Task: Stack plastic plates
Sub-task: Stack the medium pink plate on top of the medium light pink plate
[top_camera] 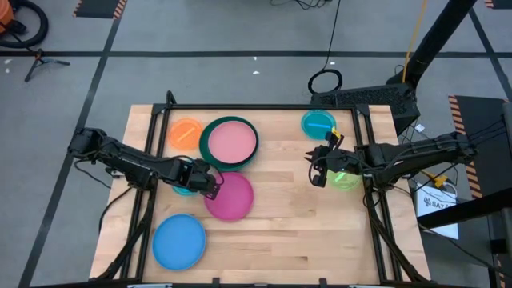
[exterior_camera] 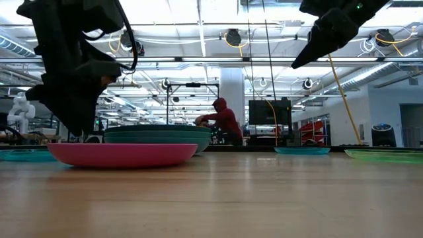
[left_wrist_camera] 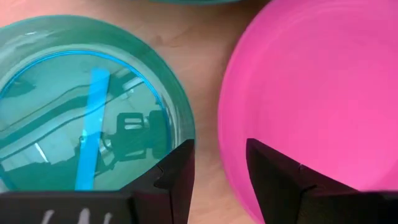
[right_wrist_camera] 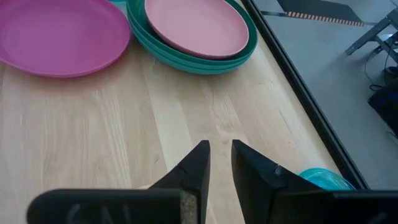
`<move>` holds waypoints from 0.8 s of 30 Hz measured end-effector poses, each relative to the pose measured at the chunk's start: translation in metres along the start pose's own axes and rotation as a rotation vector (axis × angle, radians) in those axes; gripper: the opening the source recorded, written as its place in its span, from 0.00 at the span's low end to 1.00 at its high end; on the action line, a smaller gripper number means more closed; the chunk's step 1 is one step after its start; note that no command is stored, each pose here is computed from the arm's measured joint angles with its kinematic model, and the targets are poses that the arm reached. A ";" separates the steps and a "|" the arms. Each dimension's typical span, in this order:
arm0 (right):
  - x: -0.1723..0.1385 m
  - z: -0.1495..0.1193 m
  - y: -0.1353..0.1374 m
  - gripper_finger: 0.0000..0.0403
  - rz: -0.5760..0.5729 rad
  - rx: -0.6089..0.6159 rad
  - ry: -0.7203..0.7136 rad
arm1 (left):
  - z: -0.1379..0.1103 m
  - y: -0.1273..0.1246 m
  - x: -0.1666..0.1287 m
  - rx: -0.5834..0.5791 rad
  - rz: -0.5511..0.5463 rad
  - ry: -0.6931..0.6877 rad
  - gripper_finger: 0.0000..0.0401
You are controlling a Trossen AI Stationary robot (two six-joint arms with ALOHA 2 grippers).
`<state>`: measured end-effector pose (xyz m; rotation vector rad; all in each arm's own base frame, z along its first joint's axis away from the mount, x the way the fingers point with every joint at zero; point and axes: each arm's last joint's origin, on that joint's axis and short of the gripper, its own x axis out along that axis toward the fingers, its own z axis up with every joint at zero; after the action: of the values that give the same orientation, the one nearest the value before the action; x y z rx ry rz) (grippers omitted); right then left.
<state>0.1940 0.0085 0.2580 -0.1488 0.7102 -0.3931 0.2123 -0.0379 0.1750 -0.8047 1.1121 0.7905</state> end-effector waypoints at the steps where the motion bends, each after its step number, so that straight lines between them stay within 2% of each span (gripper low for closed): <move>1: 0.000 0.000 0.000 0.15 0.000 -0.001 0.002 | -0.001 -0.001 0.002 0.004 0.003 0.001 0.37; 4: 0.000 -0.001 0.000 0.15 -0.001 -0.005 0.010 | -0.004 -0.004 0.009 0.013 0.032 0.014 0.37; 13: 0.000 -0.001 0.000 0.15 -0.001 -0.001 0.011 | -0.006 -0.011 0.023 0.028 0.027 0.043 0.37; 19: 0.000 -0.001 0.000 0.15 -0.001 -0.001 0.012 | -0.005 -0.019 0.025 0.028 -0.047 0.039 0.37; 24: 0.000 -0.001 0.000 0.15 -0.001 -0.002 0.012 | -0.004 -0.021 0.026 0.026 -0.061 0.040 0.37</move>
<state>0.1932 0.0084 0.2572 -0.1488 0.7220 -0.3944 0.2344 -0.0481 0.1525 -0.8318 1.1258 0.7105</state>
